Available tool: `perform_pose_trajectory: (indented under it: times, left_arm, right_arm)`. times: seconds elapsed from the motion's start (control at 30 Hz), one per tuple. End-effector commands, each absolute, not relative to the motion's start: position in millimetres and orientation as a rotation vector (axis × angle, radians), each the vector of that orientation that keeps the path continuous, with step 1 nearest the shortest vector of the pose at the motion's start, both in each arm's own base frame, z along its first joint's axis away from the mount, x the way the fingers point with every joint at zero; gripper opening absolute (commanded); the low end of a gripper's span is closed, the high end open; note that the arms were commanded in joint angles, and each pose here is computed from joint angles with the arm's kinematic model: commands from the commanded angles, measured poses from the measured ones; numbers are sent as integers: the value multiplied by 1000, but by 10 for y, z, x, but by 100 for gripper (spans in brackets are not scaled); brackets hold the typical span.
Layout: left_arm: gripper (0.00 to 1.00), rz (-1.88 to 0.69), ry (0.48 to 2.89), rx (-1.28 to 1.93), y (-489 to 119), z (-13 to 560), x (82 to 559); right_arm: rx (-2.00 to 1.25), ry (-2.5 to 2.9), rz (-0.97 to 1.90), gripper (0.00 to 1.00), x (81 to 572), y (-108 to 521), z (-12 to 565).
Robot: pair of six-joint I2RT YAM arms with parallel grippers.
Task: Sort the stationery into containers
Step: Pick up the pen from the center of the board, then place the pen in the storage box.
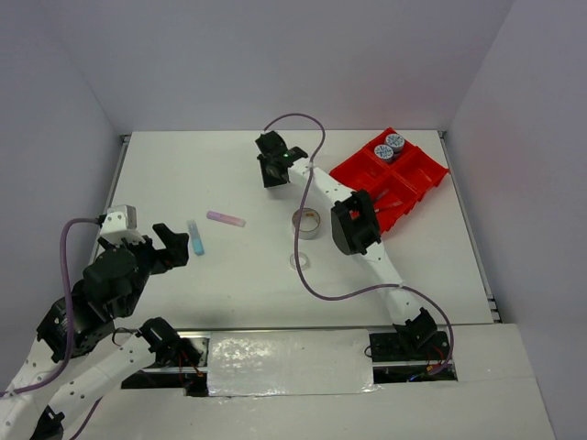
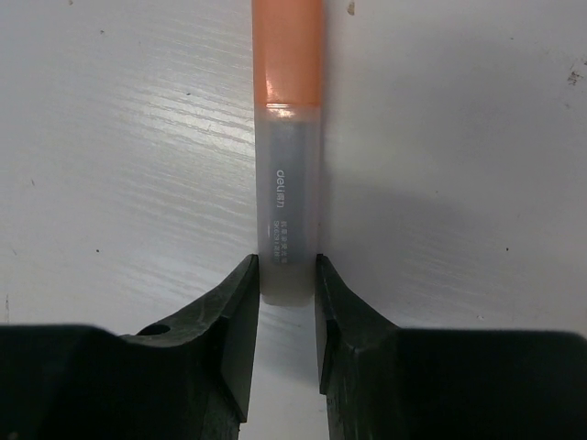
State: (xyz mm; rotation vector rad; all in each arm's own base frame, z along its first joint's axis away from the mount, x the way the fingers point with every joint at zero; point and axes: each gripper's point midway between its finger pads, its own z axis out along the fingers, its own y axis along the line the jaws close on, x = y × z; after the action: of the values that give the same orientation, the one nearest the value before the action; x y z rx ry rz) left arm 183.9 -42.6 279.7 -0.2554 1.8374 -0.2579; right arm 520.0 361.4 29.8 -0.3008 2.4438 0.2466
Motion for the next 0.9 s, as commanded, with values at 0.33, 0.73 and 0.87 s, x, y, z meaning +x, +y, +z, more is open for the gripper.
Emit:
perform_pose_trajectory:
  times: [0.33, 0.73, 0.87]
  left_arm:
    - [99, -284, 1790, -252, -447, 2916, 1871]
    - [99, -283, 1788, -253, -442, 2915, 1869]
    - [99, -282, 1792, -251, -448, 2910, 1872]
  right_arm:
    - [-315, 2197, 655, 0, 4887, 3839, 1404]
    - [-173, 2143, 560, 0, 4788, 3439, 1949]
    - [82, 2138, 434, 0, 4793, 2555, 2087]
